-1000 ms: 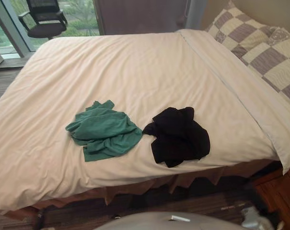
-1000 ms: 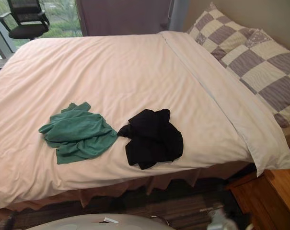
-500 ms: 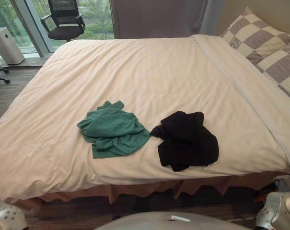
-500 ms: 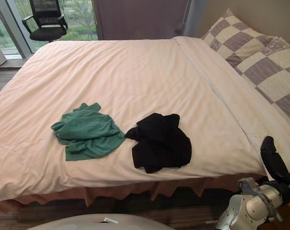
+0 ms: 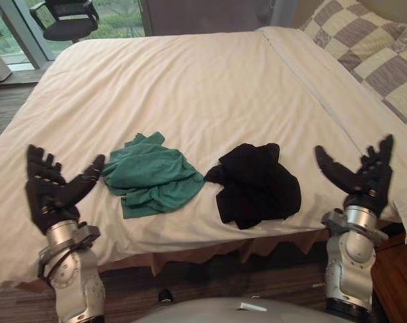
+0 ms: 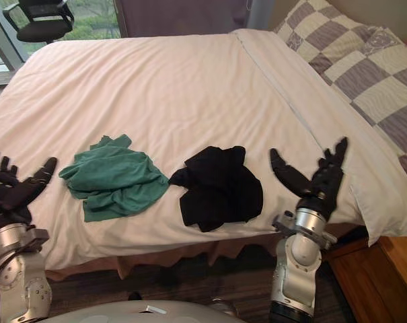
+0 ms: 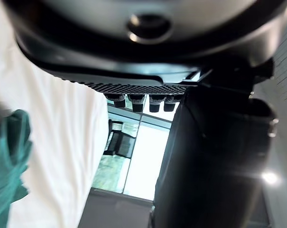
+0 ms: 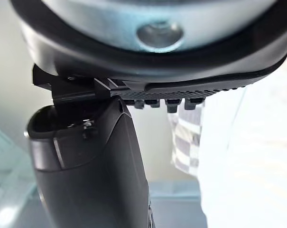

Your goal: Tidy up the quilt and then pick up the clothes from the bed and put them into the laundry hamper

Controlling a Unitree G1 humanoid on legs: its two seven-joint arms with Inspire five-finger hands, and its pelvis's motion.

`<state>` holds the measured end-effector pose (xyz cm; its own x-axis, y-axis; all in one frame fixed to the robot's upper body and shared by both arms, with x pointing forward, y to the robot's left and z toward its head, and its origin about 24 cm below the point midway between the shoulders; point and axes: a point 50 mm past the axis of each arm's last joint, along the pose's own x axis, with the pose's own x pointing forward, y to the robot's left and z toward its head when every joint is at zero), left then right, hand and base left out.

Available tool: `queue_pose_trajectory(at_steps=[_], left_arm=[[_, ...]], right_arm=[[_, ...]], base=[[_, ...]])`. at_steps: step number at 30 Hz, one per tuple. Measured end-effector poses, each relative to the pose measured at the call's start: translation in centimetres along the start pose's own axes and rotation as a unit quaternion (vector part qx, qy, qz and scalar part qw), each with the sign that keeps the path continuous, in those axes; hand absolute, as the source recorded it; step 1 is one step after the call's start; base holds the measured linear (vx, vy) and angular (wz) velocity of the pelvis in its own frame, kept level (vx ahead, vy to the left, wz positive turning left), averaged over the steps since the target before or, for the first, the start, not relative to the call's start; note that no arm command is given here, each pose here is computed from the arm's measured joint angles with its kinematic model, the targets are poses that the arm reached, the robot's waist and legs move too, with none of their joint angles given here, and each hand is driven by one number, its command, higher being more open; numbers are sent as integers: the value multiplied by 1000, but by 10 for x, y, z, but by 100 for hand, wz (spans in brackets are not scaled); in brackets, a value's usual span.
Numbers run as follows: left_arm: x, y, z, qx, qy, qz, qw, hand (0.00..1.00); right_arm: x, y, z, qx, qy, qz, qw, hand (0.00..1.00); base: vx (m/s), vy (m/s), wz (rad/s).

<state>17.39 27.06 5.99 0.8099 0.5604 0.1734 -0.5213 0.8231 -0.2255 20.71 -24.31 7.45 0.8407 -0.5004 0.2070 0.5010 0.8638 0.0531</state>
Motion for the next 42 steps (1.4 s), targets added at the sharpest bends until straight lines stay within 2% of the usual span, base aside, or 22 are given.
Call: queue_pose_trajectory(at_steps=[4, 10, 14, 19, 24, 25, 33, 42], left_arm=[[7, -17, -7, 45, 5, -32, 998, 100], [25, -27, -7, 98, -3, -41, 994, 100], [26, -30, -8, 131, -2, -45, 990, 100], [28, -29, -26, 201, 40, -44, 978, 100], [19, -26, -49, 224, 102, -33, 969, 100], [16, -25, -56, 222, 118, -29, 967, 0], [7, -25, -73, 277, 149, -21, 949, 0], [8, -24, -78, 267, 158, -24, 950, 0]], right_arm=[[0, 16, 0, -1, 5, 38, 999, 100], [5, 22, 5, -24, -13, 60, 998, 100], [4, 28, 5, -21, -12, 71, 997, 100], [0, 35, 4, -17, -8, 87, 996, 100], [-10, 36, 11, -11, -18, 95, 995, 100], [-11, 37, 11, -11, -16, 97, 995, 100], [-22, 52, 6, 8, 3, 125, 992, 100], [-16, 69, 13, 4, -16, 181, 983, 100]], base=[[39, 5, -17], [-5, 18, -19], [-1, 19, -22], [4, 9, -11], [-1, 7, -7], [29, -6, -4], [4, -3, 2], [11, 1, 6]])
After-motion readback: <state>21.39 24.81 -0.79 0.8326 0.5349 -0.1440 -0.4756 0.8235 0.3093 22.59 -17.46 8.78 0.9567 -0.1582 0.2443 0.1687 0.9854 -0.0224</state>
